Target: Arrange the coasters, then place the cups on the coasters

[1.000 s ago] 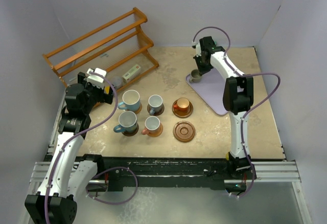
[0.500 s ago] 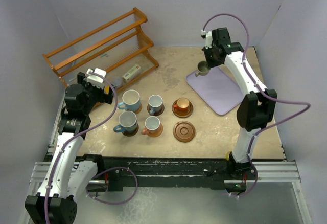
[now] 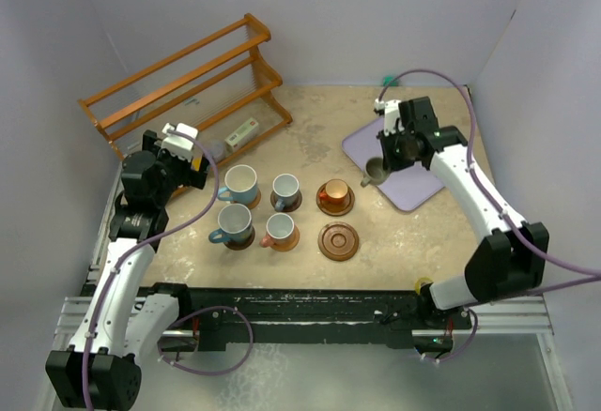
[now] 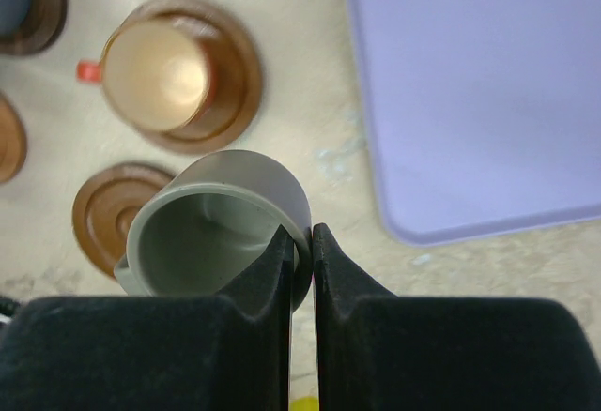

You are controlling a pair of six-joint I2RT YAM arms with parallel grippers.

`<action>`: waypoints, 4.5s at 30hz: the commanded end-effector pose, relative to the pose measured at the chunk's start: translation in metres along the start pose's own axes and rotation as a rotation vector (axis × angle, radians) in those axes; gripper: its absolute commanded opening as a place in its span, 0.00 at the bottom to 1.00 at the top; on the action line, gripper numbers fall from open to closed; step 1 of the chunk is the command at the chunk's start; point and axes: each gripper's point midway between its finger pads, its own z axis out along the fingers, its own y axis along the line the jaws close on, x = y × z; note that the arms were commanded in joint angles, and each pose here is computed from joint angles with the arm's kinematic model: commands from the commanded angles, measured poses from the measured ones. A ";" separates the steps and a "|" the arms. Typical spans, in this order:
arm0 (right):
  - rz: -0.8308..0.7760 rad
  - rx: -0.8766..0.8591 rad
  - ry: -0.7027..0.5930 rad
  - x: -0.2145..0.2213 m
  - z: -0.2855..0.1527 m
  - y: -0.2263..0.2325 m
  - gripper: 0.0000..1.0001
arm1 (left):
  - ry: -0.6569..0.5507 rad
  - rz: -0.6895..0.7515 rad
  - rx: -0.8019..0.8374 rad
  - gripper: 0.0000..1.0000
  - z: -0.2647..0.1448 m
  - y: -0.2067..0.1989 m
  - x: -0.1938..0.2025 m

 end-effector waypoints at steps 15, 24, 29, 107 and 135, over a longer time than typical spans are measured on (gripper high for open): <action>-0.064 -0.300 -0.061 0.059 0.015 0.100 0.00 | -0.036 0.091 -0.152 0.98 0.017 0.034 -0.008; -0.064 -0.313 0.028 0.076 0.034 0.117 0.00 | -0.014 0.086 -0.196 0.98 0.020 0.039 0.004; -0.068 -0.298 0.076 0.087 0.044 0.118 0.00 | -0.003 0.069 -0.192 0.98 0.027 0.037 0.011; -0.233 -0.332 0.024 0.081 0.008 0.138 0.48 | 0.047 0.142 -0.243 0.98 0.030 0.049 0.018; -0.918 -0.532 0.017 0.117 0.012 0.156 0.57 | 0.064 0.185 -0.259 0.98 0.032 0.053 0.023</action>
